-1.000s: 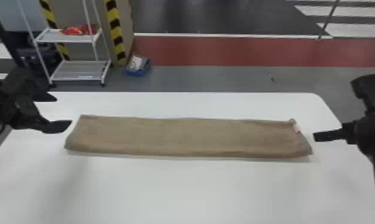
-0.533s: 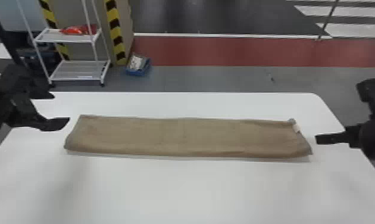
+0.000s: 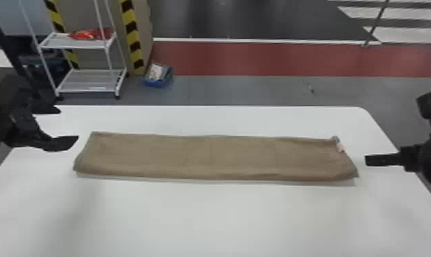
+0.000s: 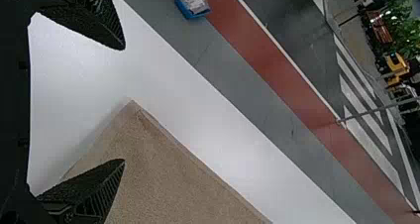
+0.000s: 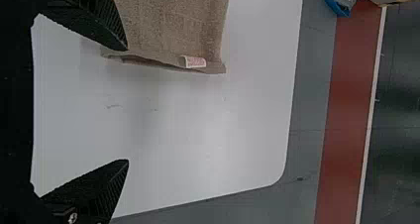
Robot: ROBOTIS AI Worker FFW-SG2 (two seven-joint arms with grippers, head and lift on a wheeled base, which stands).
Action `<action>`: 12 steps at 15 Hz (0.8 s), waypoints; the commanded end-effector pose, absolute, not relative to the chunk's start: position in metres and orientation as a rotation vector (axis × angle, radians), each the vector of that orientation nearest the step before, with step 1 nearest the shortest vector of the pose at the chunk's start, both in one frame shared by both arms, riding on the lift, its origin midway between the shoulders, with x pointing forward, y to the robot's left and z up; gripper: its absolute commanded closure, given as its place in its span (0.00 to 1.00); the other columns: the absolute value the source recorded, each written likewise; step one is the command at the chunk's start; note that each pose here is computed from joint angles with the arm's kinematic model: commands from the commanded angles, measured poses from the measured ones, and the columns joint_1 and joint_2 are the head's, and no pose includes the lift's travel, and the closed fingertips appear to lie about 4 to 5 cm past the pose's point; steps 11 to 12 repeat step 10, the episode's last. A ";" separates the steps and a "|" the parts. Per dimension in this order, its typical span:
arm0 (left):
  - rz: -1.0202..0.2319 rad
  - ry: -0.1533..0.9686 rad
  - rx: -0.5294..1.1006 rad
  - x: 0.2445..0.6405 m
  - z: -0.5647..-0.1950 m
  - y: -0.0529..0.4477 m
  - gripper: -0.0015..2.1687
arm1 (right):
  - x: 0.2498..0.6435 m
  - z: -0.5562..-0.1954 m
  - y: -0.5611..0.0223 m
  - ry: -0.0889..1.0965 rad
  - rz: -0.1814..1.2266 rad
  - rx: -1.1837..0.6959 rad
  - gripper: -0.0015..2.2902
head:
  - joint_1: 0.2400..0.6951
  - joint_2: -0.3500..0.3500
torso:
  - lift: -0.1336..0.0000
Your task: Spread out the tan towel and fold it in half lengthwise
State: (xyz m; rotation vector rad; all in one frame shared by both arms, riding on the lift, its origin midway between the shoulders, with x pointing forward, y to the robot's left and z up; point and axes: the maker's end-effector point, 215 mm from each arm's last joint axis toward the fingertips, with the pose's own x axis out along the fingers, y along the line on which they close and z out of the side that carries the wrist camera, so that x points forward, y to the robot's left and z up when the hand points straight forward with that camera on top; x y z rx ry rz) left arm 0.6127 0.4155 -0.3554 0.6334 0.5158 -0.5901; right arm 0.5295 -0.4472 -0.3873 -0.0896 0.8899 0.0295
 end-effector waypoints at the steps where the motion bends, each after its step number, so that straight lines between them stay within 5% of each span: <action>1: -0.595 0.517 0.635 0.611 -0.357 0.414 0.04 | 0.528 -0.388 -0.448 0.894 0.025 -0.081 0.04 | 1.00 0.46 | 0.07; 12: -0.606 0.524 0.640 0.608 -0.356 0.414 0.04 | 0.529 -0.383 -0.452 0.890 0.015 -0.059 0.04 | 1.00 0.45 | 0.07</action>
